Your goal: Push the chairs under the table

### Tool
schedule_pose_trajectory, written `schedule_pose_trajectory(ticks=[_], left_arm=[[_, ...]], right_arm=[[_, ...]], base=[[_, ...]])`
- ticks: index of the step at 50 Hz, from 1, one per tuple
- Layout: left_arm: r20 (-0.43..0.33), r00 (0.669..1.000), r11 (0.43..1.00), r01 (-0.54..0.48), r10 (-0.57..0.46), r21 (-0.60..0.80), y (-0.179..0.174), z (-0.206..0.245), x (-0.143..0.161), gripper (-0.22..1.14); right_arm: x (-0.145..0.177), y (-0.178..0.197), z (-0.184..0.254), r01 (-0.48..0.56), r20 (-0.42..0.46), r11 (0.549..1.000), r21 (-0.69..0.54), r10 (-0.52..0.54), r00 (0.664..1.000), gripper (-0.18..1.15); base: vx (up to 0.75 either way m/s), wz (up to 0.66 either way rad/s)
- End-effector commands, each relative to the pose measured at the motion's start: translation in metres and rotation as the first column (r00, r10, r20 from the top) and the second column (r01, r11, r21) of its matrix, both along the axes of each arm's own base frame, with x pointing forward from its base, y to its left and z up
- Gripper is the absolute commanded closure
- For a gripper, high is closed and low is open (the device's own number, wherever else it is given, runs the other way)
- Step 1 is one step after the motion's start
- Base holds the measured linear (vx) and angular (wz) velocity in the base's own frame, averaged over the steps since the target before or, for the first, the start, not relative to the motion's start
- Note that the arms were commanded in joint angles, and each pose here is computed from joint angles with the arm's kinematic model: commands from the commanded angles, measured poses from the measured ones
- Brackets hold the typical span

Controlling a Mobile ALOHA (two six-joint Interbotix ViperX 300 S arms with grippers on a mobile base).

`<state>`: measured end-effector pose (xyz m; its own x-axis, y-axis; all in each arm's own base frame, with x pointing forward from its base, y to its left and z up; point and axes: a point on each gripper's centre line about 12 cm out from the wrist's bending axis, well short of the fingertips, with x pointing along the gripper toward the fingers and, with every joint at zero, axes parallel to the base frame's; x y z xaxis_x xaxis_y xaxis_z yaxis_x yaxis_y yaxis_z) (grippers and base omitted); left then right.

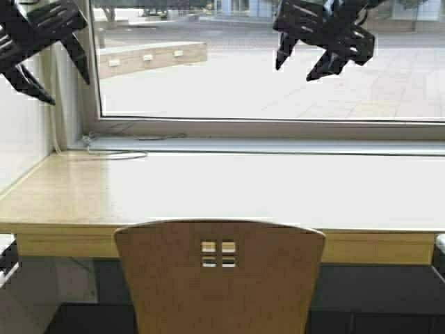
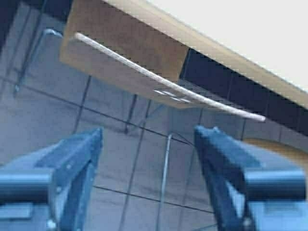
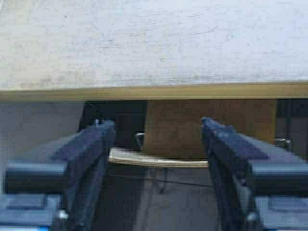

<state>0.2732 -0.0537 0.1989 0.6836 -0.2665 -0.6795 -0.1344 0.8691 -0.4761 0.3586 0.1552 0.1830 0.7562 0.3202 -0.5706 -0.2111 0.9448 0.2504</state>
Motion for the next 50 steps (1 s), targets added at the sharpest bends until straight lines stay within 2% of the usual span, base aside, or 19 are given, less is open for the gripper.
schedule_pose_trajectory(ticks=[1,5,11,17,28,37,50], left_arm=[[0.145,0.982,0.984,0.103,-0.124,0.148,0.004,0.036,-0.014,0.0],[0.214,0.96,0.961,0.129,-0.184,0.244,0.008,0.05,-0.025,0.01],[0.284,0.936,0.94,0.113,-0.21,0.322,0.013,0.06,-0.035,0.01],[0.331,0.92,0.935,0.092,-0.211,0.343,0.014,0.066,-0.038,0.01],[0.352,0.914,0.94,0.079,-0.201,0.331,0.014,0.071,-0.038,0.01],[0.362,0.912,0.939,0.065,-0.193,0.337,0.016,0.067,-0.039,0.01],[0.401,0.898,0.939,0.036,-0.18,0.342,0.018,0.068,-0.041,0.01]], right_arm=[[-0.011,-0.008,0.004,-0.153,0.09,0.962,-0.226,0.177,0.98,0.08],[-0.025,-0.013,-0.005,-0.208,0.088,0.93,-0.304,0.244,0.966,0.08],[-0.027,-0.013,0.024,-0.15,0.186,0.966,-0.212,0.19,0.964,0.08],[-0.038,-0.018,0.04,-0.145,0.23,0.967,-0.209,0.193,0.954,0.08],[-0.039,-0.018,0.047,-0.129,0.25,0.976,-0.178,0.172,0.953,0.08],[-0.039,-0.016,0.039,-0.124,0.22,0.981,-0.152,0.156,0.963,0.08],[-0.036,-0.014,0.044,-0.122,0.233,0.982,-0.146,0.154,0.96,0.08]], base=[[-0.08,0.36],[-0.06,0.39],[-0.04,0.5],[-0.04,0.68],[-0.07,0.7],[-0.14,0.57],[-0.24,0.3]])
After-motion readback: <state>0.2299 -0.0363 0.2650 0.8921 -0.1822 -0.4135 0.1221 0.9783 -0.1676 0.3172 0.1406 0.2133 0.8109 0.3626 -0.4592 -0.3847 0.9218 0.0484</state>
